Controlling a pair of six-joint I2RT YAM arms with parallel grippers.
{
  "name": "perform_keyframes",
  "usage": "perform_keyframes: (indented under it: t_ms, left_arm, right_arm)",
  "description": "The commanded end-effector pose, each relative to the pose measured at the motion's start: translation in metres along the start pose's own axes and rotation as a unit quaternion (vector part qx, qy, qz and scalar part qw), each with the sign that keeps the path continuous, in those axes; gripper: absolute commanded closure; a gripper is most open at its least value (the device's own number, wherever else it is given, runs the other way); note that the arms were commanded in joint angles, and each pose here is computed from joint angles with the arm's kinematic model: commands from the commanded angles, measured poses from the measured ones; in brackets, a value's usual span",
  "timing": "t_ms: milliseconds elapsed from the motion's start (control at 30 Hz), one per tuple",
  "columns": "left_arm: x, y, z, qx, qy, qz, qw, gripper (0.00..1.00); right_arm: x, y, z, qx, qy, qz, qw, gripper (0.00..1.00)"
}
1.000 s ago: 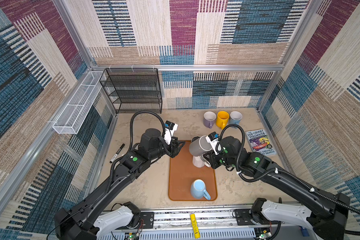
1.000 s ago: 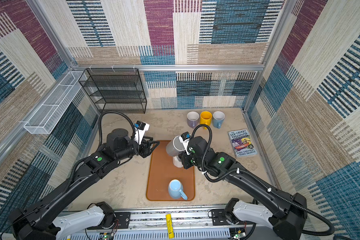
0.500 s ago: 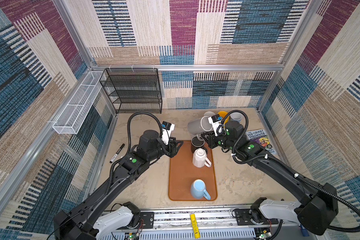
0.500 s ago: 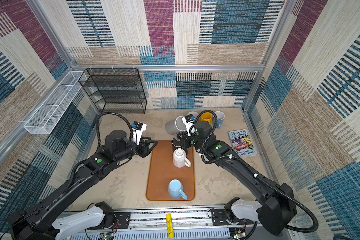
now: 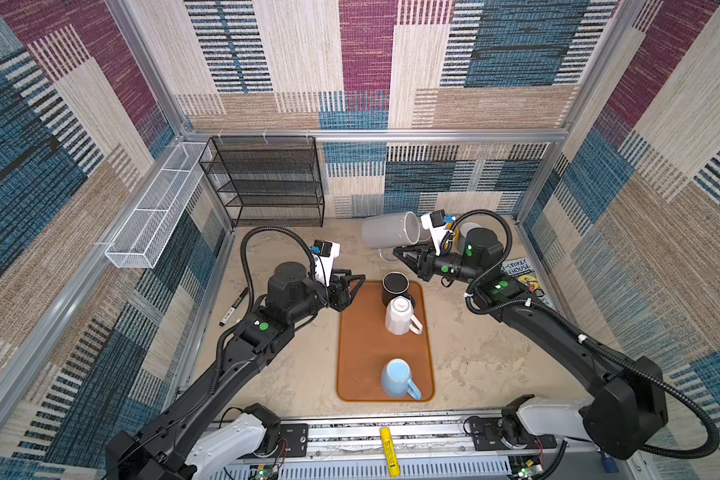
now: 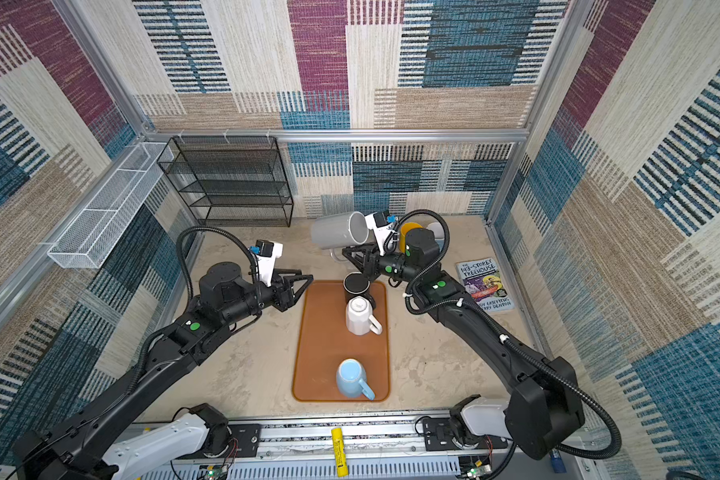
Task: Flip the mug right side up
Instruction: 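Carry the grey mug up toward the left gripper, tilting it sideways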
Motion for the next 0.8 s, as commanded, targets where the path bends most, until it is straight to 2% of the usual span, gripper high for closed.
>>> perform_keyframes:
  t_ms: [0,200,400,767]
  left_arm:
    - [0.021,-0.002,-0.019,-0.067,-0.014,-0.036,0.997,0.5]
    - [0.035,-0.005,-0.04,-0.149,-0.008,-0.043,0.988,0.5]
    - [0.047,-0.01,-0.051,-0.199,-0.01,-0.06,0.978,0.5]
    - [0.056,-0.013,-0.059,-0.23,-0.002,-0.078,0.97,0.51]
  right_arm:
    - [0.04,-0.004,0.037,0.095,-0.056,-0.065,0.992,1.0]
    - [0.049,-0.006,0.055,0.155,-0.07,-0.071,0.983,1.0]
    - [0.052,-0.009,0.068,0.203,-0.075,-0.073,0.974,1.0]
    - [0.052,-0.013,0.078,0.253,-0.068,-0.078,0.962,1.0]
Point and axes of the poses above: each gripper's point midway between its finger pads, its own y axis out along the fingers, its own z axis along the line the jaws close on, x = y × z, the point moved 2 cm from there along -y, back along the fingers, and after that the axes turned 4 degrees about -y, right-handed, at the moved point
